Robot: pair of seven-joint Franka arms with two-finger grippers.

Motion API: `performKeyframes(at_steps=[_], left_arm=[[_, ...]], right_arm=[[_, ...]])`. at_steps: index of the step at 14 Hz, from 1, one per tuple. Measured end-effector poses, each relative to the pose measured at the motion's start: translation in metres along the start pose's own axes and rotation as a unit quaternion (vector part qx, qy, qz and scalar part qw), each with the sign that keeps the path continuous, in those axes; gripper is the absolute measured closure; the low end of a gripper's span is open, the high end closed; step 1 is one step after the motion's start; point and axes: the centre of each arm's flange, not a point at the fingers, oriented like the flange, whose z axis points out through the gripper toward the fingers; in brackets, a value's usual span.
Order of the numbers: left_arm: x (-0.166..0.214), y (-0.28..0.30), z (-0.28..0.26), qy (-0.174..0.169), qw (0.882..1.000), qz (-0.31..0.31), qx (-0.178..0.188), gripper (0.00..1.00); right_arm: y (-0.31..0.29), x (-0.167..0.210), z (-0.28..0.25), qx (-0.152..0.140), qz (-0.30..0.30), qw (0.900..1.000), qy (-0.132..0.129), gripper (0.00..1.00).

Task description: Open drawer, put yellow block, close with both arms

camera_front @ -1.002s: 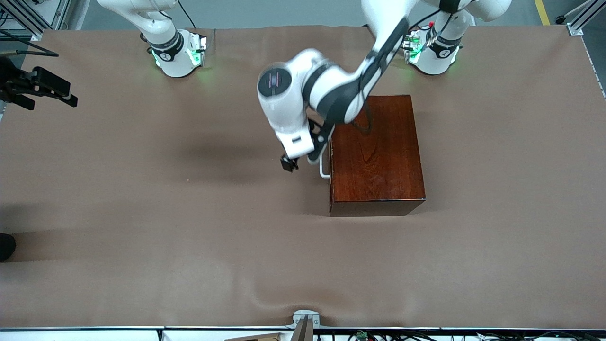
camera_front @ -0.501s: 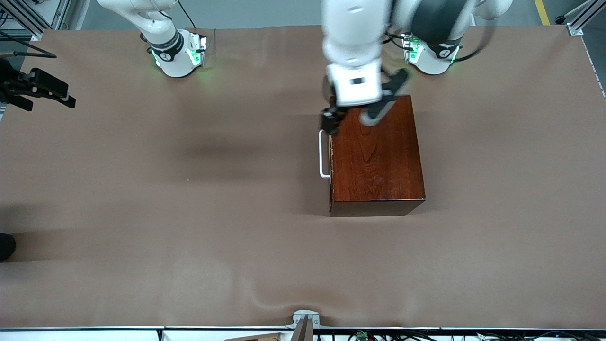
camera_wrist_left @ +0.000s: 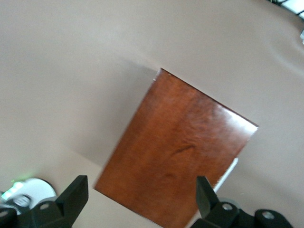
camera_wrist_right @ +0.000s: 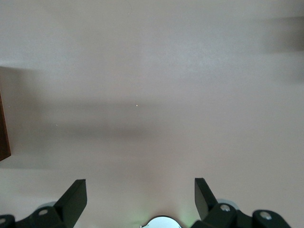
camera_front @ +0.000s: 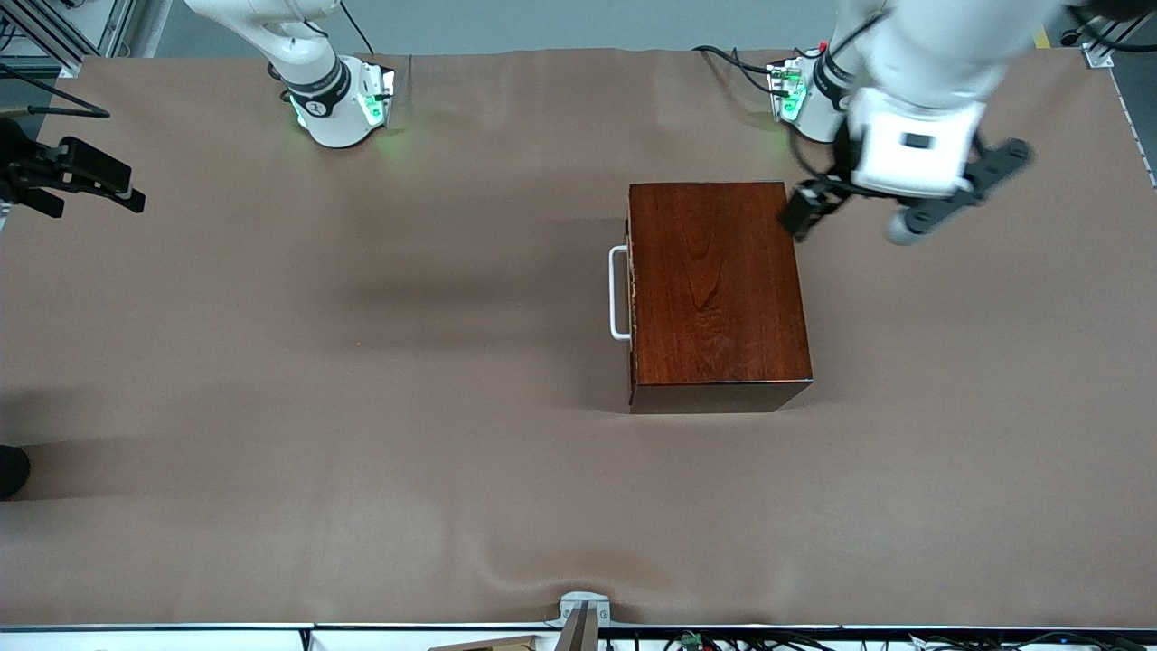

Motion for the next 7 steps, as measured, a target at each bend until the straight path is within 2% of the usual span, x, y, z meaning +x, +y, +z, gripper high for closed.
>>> performKeyframes(at_steps=[4, 7], left_arm=[[0.065, -0.082, 0.007, -0.020, 0.994, 0.108, 0.005, 0.00], [0.092, -0.134, 0.022, -0.043, 0.988, 0.150, 0.008, 0.00]], right_arm=[[0.001, 0.000, 0.000, -0.001, 0.001, 1.000, 0.000, 0.00], [0.008, 0.000, 0.000, -0.009, 0.007, 1.000, -0.001, 0.00]])
